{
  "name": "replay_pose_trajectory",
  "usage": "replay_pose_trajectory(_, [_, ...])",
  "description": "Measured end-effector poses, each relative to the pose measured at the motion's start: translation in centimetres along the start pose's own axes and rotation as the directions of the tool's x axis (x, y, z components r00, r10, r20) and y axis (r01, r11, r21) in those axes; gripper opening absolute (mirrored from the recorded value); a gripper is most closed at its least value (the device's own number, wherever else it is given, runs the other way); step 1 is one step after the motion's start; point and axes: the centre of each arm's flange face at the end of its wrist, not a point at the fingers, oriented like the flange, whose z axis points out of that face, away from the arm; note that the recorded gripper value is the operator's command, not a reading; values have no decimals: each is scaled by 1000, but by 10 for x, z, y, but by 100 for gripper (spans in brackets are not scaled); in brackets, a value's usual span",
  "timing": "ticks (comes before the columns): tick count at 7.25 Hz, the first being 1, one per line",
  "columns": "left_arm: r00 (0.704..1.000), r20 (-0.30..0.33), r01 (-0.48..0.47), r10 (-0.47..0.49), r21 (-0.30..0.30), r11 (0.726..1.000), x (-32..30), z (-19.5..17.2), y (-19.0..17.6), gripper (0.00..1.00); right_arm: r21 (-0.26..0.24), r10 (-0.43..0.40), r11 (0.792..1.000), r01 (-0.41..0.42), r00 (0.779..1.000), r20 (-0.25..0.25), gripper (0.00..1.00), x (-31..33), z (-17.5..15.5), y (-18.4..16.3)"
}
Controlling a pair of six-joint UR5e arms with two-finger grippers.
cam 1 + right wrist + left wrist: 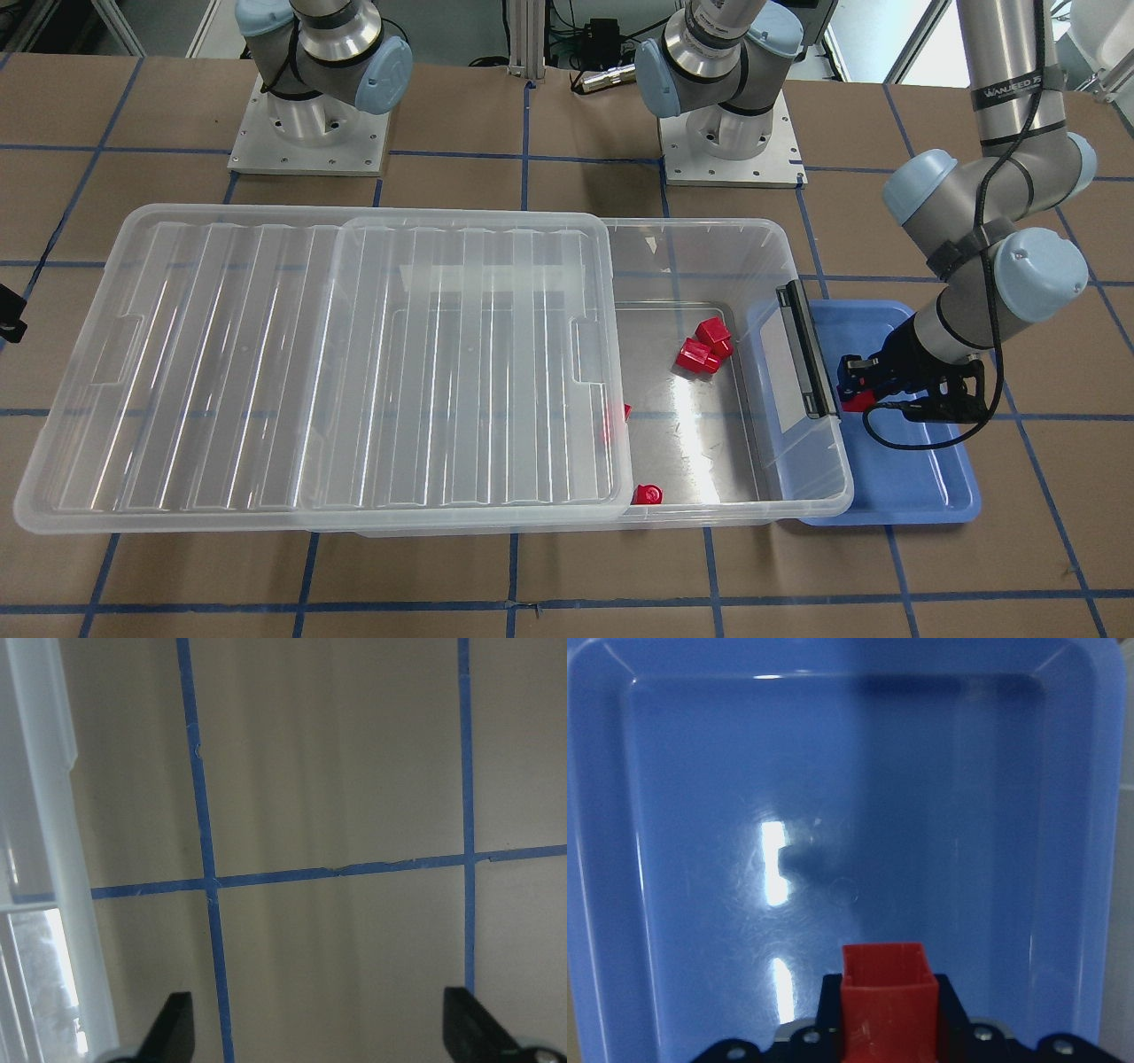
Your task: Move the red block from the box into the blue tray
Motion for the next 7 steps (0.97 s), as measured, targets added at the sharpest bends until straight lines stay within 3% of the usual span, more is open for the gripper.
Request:
replay_pose_trajectory(3, [1000,19,0,0,-4,1000,3,-41,-4,100,-31,-3,1000,4,1000,19,100,-2,23,-10])
replay_pose_trajectory(5, [1000,5,1,0,-46,999,18,-120,-6,100,-37,-23,999,24,999,23,100,-16,32,-18])
replay_pose_trajectory(7, [1000,13,-6,7,-58,998,83,-195,-5,100,-36,-41,998,42,999,24,100,-28,35,-22])
